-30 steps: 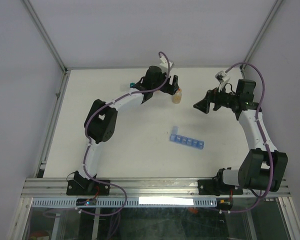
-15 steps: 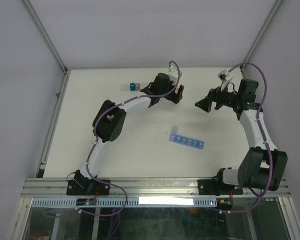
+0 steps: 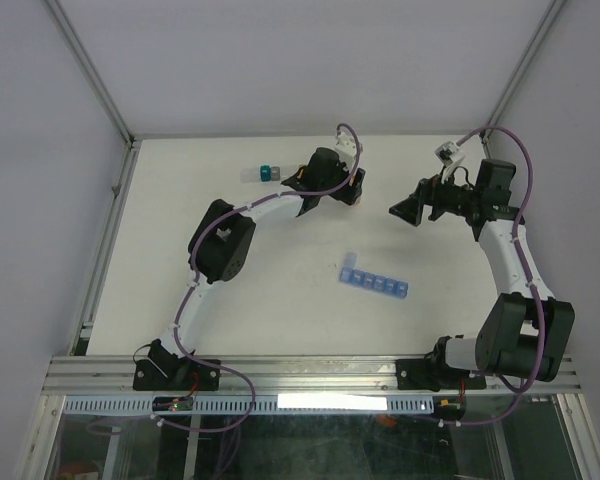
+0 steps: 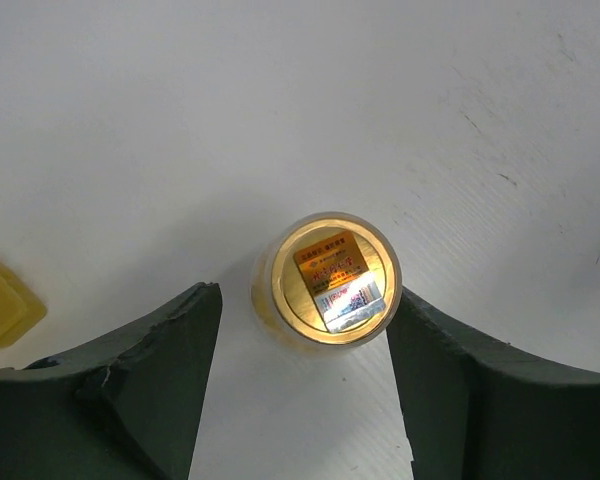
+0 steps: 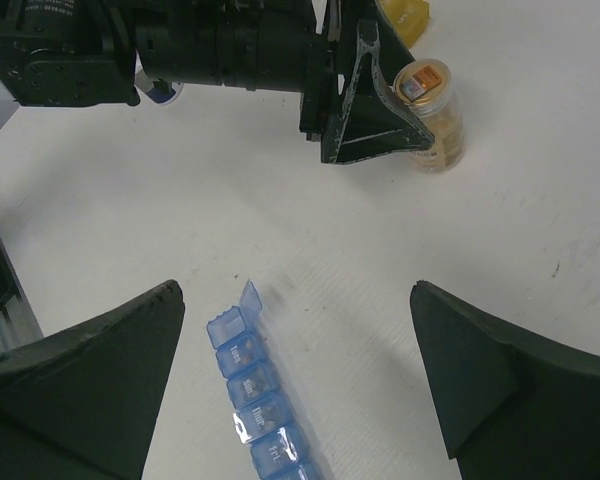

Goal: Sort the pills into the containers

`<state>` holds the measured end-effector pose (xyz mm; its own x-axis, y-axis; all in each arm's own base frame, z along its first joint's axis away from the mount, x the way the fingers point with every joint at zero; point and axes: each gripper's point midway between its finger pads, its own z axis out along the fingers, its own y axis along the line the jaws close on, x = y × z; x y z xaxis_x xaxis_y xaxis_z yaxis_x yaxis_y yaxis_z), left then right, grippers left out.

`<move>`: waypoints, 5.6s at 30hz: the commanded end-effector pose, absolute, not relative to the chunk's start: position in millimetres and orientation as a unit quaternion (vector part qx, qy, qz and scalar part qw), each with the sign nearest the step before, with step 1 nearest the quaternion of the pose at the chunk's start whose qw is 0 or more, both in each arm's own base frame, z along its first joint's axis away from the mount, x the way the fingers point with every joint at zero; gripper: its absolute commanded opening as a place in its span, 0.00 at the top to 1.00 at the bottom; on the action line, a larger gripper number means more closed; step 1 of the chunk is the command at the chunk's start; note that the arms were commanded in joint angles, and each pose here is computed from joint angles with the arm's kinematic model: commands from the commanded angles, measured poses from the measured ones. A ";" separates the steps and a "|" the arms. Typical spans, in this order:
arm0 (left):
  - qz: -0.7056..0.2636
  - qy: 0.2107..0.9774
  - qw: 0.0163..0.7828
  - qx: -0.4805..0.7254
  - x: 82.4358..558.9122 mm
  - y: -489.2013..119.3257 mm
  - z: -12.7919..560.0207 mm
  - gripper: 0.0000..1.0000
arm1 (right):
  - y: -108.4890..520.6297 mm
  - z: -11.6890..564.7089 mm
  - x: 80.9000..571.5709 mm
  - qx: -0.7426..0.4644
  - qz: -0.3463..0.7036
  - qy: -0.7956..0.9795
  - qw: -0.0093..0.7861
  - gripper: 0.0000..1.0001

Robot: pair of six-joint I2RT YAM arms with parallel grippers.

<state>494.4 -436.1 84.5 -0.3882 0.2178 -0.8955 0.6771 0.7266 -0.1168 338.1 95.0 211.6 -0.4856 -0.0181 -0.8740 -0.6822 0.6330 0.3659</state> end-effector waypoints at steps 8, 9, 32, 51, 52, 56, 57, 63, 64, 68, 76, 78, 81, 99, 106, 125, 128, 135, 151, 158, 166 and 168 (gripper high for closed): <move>-0.260 0.758 0.536 0.265 511.1 -445.8 134.2 0.67 | 97.0 220.4 338.5 -0.233 0.386 0.760 0.468 0.02; -0.261 0.756 0.540 0.261 510.0 -443.4 136.0 0.76 | 97.5 221.1 337.7 -0.235 0.388 0.758 0.468 0.02; -0.547 0.605 0.554 0.165 262.4 -341.2 304.9 0.94 | 172.8 270.9 226.4 -0.503 0.395 0.525 0.561 0.01; -0.589 0.607 0.528 0.076 223.0 -367.5 306.0 0.95 | 221.5 257.7 227.6 -0.511 0.350 0.532 0.578 0.16; -0.589 0.608 0.527 0.076 222.5 -369.7 305.3 0.95 | 223.6 255.8 228.1 -0.513 0.347 0.533 0.577 0.18; -0.585 0.614 0.526 0.065 223.5 -372.7 302.1 0.95 | 231.0 247.4 227.3 -0.523 0.344 0.536 0.566 0.25; -0.584 0.615 0.527 0.062 223.9 -372.2 302.1 0.95 | 232.5 245.6 228.0 -0.524 0.342 0.539 0.564 0.26; -0.582 0.615 0.529 0.056 223.4 -369.4 302.9 0.95 | 238.5 236.8 230.4 -0.532 0.333 0.549 0.552 0.32; -0.582 0.615 0.529 0.056 223.1 -368.4 302.9 0.95 | 238.8 237.0 230.2 -0.532 0.334 0.549 0.552 0.34; -0.581 0.616 0.529 0.056 222.9 -368.2 301.0 0.95 | 241.4 238.9 225.6 -0.536 0.346 0.542 0.547 0.51; -0.584 0.616 0.526 0.056 222.0 -369.0 299.1 0.93 | 244.8 240.6 215.2 -0.546 0.366 0.528 0.537 0.64; -0.586 0.616 0.524 0.058 221.5 -370.2 298.8 0.93 | 244.7 240.7 213.4 -0.547 0.368 0.523 0.540 0.51; -0.586 0.616 0.523 0.056 221.5 -369.9 297.5 0.93 | 245.5 240.4 212.1 -0.547 0.372 0.521 0.539 0.50; -0.584 0.621 0.520 0.053 223.2 -371.2 292.8 0.93 | 245.3 242.7 215.5 -0.536 0.371 0.529 0.543 0.33; -0.585 0.623 0.517 0.055 223.3 -373.4 290.8 0.93 | 245.5 243.2 217.0 -0.529 0.372 0.533 0.546 0.33; -0.548 0.603 0.568 0.112 210.4 -347.0 308.0 0.01 | 235.9 246.7 209.0 -0.534 0.410 0.528 0.518 1.00; -0.535 0.585 0.594 0.139 201.9 -330.5 315.0 0.01 | 231.6 248.1 202.1 -0.543 0.425 0.513 0.511 1.00; -0.461 0.481 0.629 0.401 166.9 -324.9 302.9 0.02 | 224.7 240.7 183.1 -0.580 0.447 0.474 0.490 1.00; -0.453 0.424 0.571 0.538 189.4 -368.5 262.7 0.13 | 221.2 207.0 190.2 -0.602 0.424 0.488 0.469 1.00; -0.459 0.439 0.563 0.529 196.4 -372.9 259.1 0.28 | 221.9 204.4 190.7 -0.602 0.425 0.491 0.465 1.00; -0.471 0.454 0.550 0.520 198.3 -372.2 257.1 0.47 | 222.5 202.6 190.7 -0.603 0.424 0.494 0.461 1.00; -0.479 0.461 0.544 0.513 198.2 -373.1 258.0 0.54 | 222.5 201.2 193.0 -0.603 0.420 0.499 0.460 1.00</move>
<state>194.9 -369.0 232.6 0.1017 0.0092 -0.9948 0.9943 0.0317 0.1019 184.6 218.2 182.7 0.0790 -0.2330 -0.9693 -0.9954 -0.0707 -0.0642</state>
